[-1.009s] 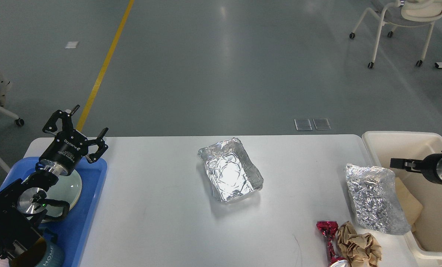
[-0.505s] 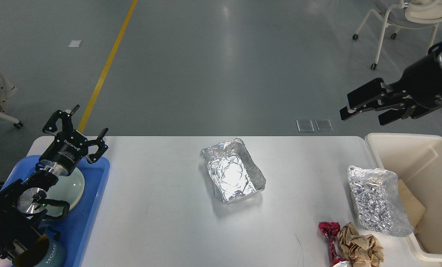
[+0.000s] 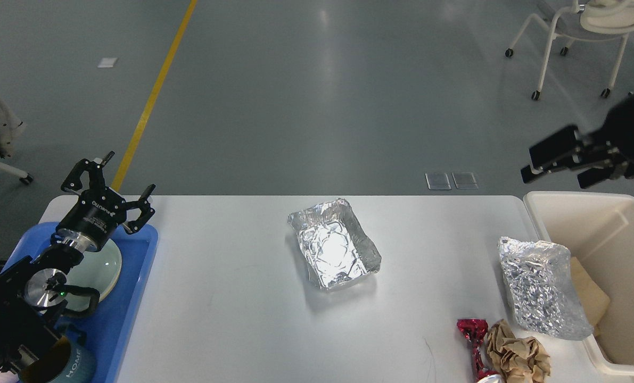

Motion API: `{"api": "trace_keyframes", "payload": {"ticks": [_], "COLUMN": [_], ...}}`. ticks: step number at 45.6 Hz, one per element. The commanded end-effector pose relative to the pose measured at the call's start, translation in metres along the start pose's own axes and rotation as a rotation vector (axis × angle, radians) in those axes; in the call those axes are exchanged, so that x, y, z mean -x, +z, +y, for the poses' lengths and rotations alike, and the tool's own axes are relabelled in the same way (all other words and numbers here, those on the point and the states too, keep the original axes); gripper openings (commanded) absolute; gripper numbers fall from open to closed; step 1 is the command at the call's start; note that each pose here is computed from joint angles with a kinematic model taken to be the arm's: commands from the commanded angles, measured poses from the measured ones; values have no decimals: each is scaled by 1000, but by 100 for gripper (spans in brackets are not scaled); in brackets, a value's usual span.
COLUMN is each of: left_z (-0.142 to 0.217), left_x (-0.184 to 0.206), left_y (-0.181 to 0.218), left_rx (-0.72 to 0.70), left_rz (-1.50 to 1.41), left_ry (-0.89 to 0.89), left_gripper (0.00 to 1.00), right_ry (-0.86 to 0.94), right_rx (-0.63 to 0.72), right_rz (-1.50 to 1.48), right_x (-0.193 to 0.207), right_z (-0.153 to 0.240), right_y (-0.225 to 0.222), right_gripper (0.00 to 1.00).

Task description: Tidy desktop

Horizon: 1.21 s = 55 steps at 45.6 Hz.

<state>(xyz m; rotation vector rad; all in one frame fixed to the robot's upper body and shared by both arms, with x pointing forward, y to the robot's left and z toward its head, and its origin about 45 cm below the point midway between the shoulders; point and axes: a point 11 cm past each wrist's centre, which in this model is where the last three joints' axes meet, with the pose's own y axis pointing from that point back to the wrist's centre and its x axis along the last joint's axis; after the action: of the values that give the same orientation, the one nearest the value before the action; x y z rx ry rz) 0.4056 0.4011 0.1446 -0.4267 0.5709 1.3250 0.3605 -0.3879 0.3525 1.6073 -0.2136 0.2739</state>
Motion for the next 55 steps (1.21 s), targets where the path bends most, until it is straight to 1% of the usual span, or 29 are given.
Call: {"api": "trace_keyframes", "payload": {"ticks": [1,4,8,12,17,19,22,27,34,44,45,46,49,50,52,53,55], "left_z": [0,0,0,0,0,0,0,0,0,0,0,0,0,0,0,0,0], "left_x": [0,0,0,0,0,0,0,0,0,0,0,0,0,0,0,0,0], "left_y": [0,0,0,0,0,0,0,0,0,0,0,0,0,0,0,0,0], "left_rx": [0,1,0,1,0,0,0,0,1,0,0,1,0,1,0,0,0], "left_rz": [0,0,0,0,0,0,0,0,0,0,0,0,0,0,0,0,0], "left_ry": [0,-1,0,-1,0,2,0,0,-1,0,0,-1,0,-1,0,0,0], "left_gripper": [100,100,100,100,100,100,100,100,100,100,100,100,100,100,100,100,100], "right_ry": [-24,7,61,77,146,146,154,163,169,210,216,218,213,213,215,212,204], "right_rx": [194,241,240,254,223,219,218,201,217,235,234,235,236,238,234,234,230], "right_rz": [15,-6,-82,-143,-141,-154,-157,-149,-122,-92,-89,-85,-77,-75,-69,-64,-61], "right_x": [52,64,65,83,86,94,100,97,110,114,115,118,126,128,127,128,133], "right_z": [-93,-121,-147,-172,-201,-209,-216,-224,-238,-248,-249,-251,-255,-256,-258,-260,-264], "right_y": [91,114,121,133,126,127,127,118,119,120,120,120,120,120,117,116,114], "right_gripper": [100,100,100,100,100,100,100,100,100,99,96,91,72,65,44,36,28]}}
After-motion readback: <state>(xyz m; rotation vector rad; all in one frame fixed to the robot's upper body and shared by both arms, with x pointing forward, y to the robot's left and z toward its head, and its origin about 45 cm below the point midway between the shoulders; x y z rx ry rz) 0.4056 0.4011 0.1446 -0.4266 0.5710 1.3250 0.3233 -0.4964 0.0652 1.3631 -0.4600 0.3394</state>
